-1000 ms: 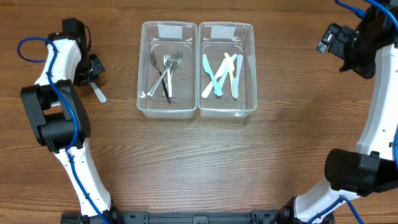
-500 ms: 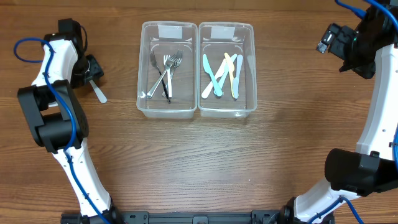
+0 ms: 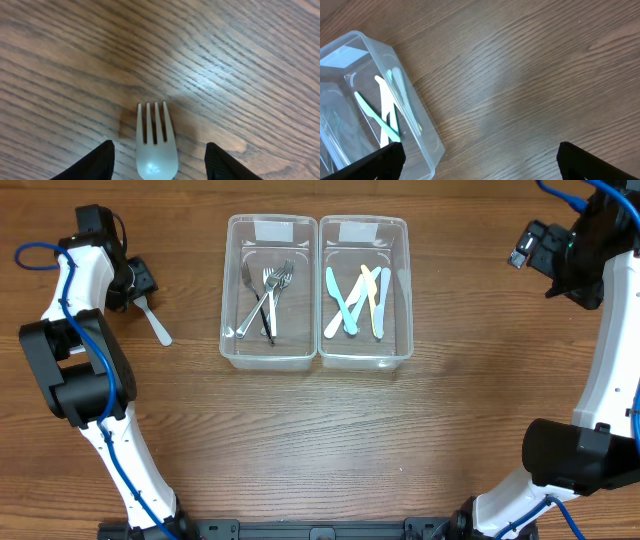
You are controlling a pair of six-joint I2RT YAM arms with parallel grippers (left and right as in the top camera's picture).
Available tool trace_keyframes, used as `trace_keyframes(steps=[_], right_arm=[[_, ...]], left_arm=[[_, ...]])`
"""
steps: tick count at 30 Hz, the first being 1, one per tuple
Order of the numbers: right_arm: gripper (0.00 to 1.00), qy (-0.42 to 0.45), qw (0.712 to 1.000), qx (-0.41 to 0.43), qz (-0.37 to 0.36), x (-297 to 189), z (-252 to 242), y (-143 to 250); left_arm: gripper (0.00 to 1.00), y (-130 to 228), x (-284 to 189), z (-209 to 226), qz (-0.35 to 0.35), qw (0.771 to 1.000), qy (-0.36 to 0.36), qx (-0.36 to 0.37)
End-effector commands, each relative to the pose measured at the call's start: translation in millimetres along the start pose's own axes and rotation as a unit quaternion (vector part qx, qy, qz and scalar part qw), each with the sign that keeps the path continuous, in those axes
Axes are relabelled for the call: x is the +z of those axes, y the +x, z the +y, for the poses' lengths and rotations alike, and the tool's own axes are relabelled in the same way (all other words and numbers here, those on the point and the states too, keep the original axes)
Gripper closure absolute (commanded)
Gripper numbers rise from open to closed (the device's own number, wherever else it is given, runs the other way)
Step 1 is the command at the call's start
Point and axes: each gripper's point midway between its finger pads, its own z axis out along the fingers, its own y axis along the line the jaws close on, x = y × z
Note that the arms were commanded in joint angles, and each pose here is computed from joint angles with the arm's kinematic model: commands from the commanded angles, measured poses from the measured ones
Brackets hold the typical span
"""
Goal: Pack container
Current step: 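Lower the left gripper and close it on the white fork handle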
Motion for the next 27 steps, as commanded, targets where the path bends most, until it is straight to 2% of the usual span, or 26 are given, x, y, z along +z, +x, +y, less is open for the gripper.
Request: trace_keyframes(steps=[1, 7, 9, 13, 16, 18, 19, 23, 27], right_arm=[[0.0, 0.005, 1.0, 0.003, -0.001, 0, -2, -1], [0.0, 0.005, 1.0, 0.003, 0.0, 0, -2, 0], [0.0, 0.005, 1.0, 0.003, 0.0, 0, -2, 0], [0.0, 0.005, 1.0, 0.003, 0.0, 0, -2, 0], [0.0, 0.006, 1.0, 0.003, 0.002, 0, -3, 1], [0.0, 0.006, 1.0, 0.003, 0.003, 0, -3, 2], [0.0, 0.006, 1.0, 0.003, 0.004, 0, -3, 2], [0.0, 0.007, 1.0, 0.003, 0.006, 0, -3, 3], [0.0, 0.007, 1.0, 0.003, 0.005, 0, -3, 3]], left_arm=[[0.46, -11, -14, -9, -0.017, 0.999, 0.023, 0.016], [0.64, -4, -5, -7, 0.0, 1.0, 0.019, 0.014], [0.67, -3, -5, -6, 0.001, 1.0, 0.018, 0.014], [0.64, -1, -5, -5, 0.005, 1.0, 0.015, 0.014], [0.51, 0, -4, -5, 0.008, 1.0, 0.015, 0.014], [0.34, 2, -4, -4, 0.011, 1.0, 0.013, 0.014], [0.32, 2, -4, -3, 0.012, 1.0, 0.01, 0.014], [0.36, 5, -2, 1, 0.016, 1.0, -0.002, 0.014], [0.47, 5, -1, 6, 0.017, 1.0, -0.015, 0.004]])
